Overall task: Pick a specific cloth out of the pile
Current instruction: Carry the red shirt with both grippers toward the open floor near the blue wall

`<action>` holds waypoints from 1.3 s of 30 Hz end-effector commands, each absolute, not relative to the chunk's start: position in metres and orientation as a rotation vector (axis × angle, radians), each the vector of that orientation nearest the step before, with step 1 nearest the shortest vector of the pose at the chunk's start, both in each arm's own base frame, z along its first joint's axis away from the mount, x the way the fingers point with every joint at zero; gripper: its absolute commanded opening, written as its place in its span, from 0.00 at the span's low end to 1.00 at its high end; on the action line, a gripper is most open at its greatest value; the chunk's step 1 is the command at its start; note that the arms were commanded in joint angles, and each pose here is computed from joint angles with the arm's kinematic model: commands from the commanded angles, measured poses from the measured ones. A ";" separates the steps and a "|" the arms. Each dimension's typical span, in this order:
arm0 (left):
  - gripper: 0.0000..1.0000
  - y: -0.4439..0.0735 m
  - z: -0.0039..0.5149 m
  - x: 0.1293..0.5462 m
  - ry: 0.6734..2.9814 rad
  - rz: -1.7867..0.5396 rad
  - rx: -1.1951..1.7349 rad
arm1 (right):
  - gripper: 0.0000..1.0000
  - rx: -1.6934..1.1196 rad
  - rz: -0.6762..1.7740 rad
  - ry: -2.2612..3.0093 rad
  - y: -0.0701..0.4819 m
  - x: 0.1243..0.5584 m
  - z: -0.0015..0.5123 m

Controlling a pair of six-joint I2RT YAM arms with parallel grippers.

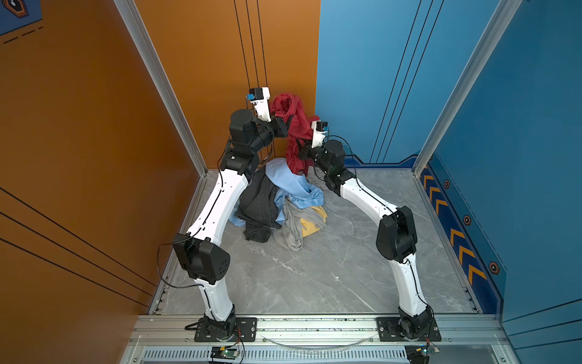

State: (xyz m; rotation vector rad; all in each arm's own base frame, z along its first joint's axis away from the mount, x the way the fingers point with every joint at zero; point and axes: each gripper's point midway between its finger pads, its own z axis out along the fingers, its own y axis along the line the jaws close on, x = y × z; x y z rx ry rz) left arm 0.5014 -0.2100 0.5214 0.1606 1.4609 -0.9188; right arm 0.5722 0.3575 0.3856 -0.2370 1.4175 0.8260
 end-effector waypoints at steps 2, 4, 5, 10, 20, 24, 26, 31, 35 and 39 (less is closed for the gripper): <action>0.00 -0.198 0.521 0.495 1.446 -0.868 0.184 | 0.00 -0.188 0.833 1.244 0.325 0.544 0.475; 0.00 -0.196 0.510 0.498 1.469 -0.854 0.180 | 0.00 -0.175 0.825 1.235 0.316 0.539 0.485; 0.00 -0.194 0.504 0.500 1.481 -0.848 0.174 | 0.00 -0.167 0.823 1.224 0.308 0.534 0.494; 0.00 -0.196 0.474 0.511 1.541 -0.840 0.167 | 0.00 -0.140 0.787 1.186 0.274 0.518 0.521; 0.00 -0.256 0.423 0.518 1.630 -0.892 0.251 | 0.00 -0.111 0.677 1.148 0.214 0.482 0.567; 0.00 -0.296 0.397 0.514 1.672 -0.916 0.306 | 0.00 -0.085 0.598 1.181 0.183 0.463 0.563; 0.00 -0.318 0.386 0.510 1.688 -0.935 0.337 | 0.00 -0.055 0.572 1.217 0.163 0.457 0.555; 0.00 -0.381 0.349 0.488 1.743 -0.951 0.418 | 0.00 0.057 0.498 1.326 0.105 0.438 0.513; 0.00 -0.434 0.314 0.465 1.790 -0.947 0.476 | 0.00 0.137 0.449 1.403 0.062 0.418 0.474; 0.00 -0.482 0.278 0.443 1.826 -0.920 0.536 | 0.00 0.207 0.386 1.474 0.025 0.398 0.440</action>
